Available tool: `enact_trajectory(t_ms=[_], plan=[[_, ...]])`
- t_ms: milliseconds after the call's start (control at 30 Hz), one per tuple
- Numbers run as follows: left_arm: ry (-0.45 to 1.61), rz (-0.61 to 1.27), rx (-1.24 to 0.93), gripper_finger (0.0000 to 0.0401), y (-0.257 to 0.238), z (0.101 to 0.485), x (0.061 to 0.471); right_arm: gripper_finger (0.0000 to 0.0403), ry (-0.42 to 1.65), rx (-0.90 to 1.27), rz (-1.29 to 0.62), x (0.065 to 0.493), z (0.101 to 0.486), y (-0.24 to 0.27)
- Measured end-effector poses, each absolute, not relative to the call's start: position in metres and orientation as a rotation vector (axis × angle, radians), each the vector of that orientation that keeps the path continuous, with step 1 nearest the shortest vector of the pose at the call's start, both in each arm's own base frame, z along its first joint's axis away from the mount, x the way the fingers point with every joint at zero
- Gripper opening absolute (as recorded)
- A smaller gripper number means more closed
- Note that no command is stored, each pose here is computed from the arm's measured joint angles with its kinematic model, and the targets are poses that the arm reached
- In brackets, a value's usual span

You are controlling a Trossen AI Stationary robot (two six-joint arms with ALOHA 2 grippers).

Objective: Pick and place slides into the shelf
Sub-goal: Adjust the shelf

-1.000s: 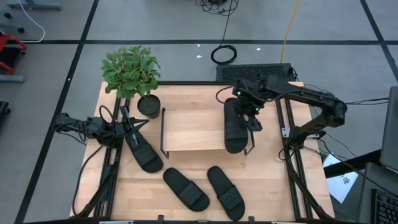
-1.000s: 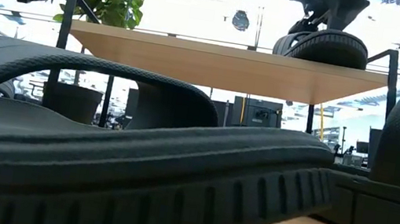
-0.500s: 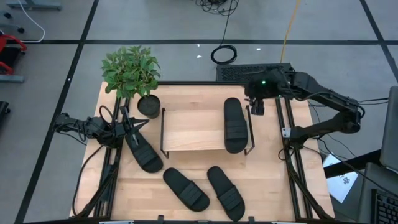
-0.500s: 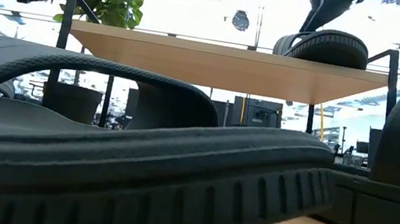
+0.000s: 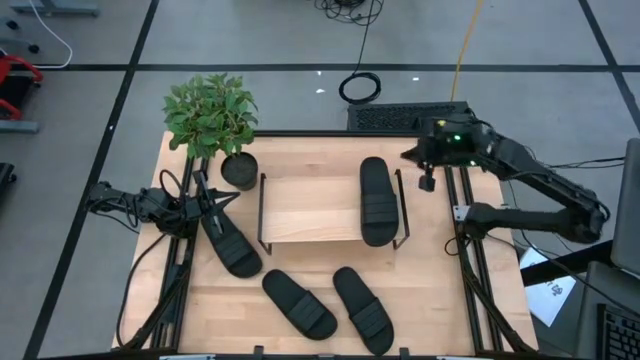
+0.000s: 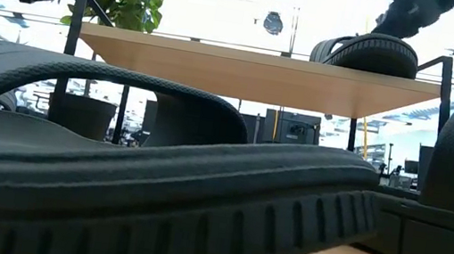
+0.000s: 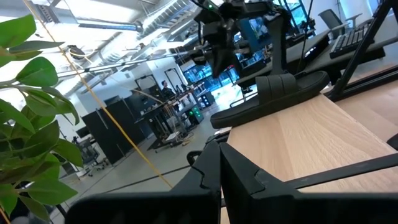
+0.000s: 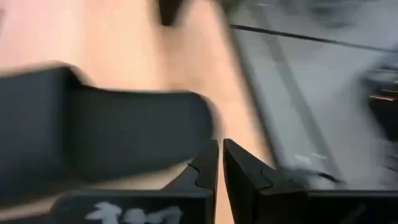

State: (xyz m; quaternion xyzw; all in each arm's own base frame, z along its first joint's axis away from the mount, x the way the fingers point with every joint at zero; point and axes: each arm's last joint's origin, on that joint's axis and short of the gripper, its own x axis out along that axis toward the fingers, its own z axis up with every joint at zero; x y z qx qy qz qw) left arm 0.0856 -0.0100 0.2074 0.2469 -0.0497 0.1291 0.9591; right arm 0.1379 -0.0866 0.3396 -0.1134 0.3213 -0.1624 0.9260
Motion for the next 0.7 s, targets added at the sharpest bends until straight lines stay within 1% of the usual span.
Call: enact_trajectory(t_ms=[67,100,167,233,367,433,600,700], plan=[[-0.101,0.262,0.500,0.0001,-0.010,0.207,0.086,0.0002,0.647,-0.251,-0.474,0.126,0.340,-0.093],[-0.101,0.262,0.500,0.0001,-0.010,0.207,0.086,0.0002,0.625,-0.238,-0.493,0.122,0.341,-0.096],[-0.101,0.262,0.500,0.0001,-0.010,0.207,0.086,0.0001,0.548,-0.187,-0.435,0.117,0.345,-0.102],[-0.101,0.262,0.498,0.0001,-0.010,0.207,0.086,0.0001,0.521,-0.149,-0.399,0.117,0.343,-0.111],[-0.101,0.262,0.498,0.0001,-0.010,0.207,0.086,0.0000,0.614,-0.073,-0.464,0.129,0.327,-0.139],[-0.101,0.262,0.498,0.0001,-0.010,0.207,0.086,0.0000,0.662,-0.043,-0.462,0.135,0.316,-0.151],[-0.102,0.262,0.491,0.0001,-0.010,0.207,0.086,0.0000,0.708,-0.045,-0.507,0.151,0.301,-0.173],[-0.102,0.262,0.492,0.0001,-0.010,0.207,0.086,0.0000,0.701,-0.055,-0.481,0.151,0.301,-0.176]])
